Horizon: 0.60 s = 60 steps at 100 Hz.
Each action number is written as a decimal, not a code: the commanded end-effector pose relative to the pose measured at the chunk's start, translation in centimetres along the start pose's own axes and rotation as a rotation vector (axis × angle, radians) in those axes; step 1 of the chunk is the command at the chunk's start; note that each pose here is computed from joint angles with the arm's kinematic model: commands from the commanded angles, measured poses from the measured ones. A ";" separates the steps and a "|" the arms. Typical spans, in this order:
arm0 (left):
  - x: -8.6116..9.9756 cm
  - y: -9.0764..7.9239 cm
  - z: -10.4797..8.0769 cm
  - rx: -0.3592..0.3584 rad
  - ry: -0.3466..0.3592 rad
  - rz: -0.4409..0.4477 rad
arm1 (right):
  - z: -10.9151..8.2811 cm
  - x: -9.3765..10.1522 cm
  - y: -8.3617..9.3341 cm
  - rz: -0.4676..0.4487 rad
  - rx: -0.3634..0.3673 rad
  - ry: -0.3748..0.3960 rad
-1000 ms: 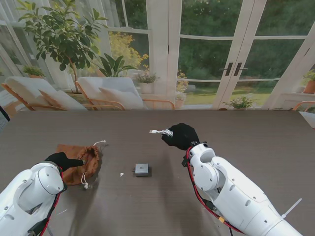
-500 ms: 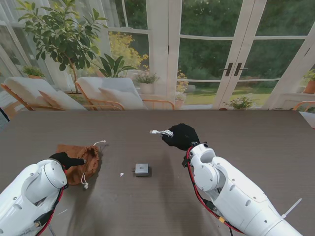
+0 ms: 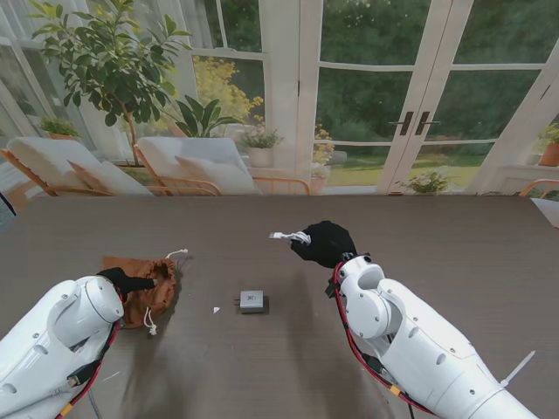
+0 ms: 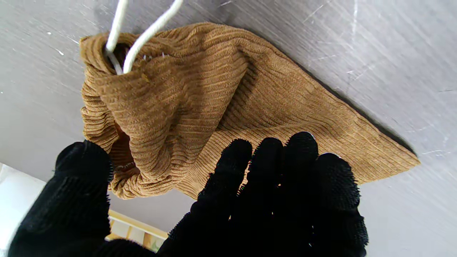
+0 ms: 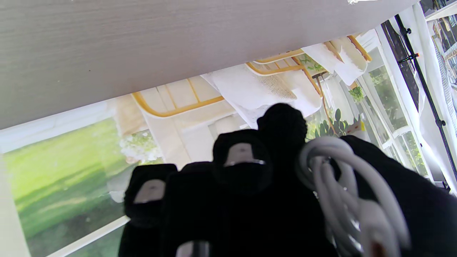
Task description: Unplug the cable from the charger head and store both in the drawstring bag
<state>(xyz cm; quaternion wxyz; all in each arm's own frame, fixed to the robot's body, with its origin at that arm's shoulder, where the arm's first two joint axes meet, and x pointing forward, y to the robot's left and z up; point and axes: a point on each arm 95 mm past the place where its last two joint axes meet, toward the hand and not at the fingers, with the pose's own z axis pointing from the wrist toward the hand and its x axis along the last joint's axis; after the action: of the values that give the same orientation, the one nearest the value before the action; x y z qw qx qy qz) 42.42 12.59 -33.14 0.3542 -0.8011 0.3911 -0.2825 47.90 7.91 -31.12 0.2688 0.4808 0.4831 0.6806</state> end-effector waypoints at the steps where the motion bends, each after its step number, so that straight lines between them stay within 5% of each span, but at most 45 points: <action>1: 0.0 0.3 0.1 -0.025 -0.006 0.004 | 0.0 0.1 -0.2 0.003 0.014 0.004; 60: 1.7 0.6 1.3 -0.034 0.017 0.015 | 0.1 -0.1 -0.3 0.007 0.015 -0.001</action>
<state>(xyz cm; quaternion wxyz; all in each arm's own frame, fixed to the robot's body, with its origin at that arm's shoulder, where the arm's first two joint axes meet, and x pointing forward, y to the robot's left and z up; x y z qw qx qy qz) 43.70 12.00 -34.10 0.3474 -0.8011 0.3994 -0.2792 48.09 7.72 -31.28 0.2693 0.4835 0.4825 0.6789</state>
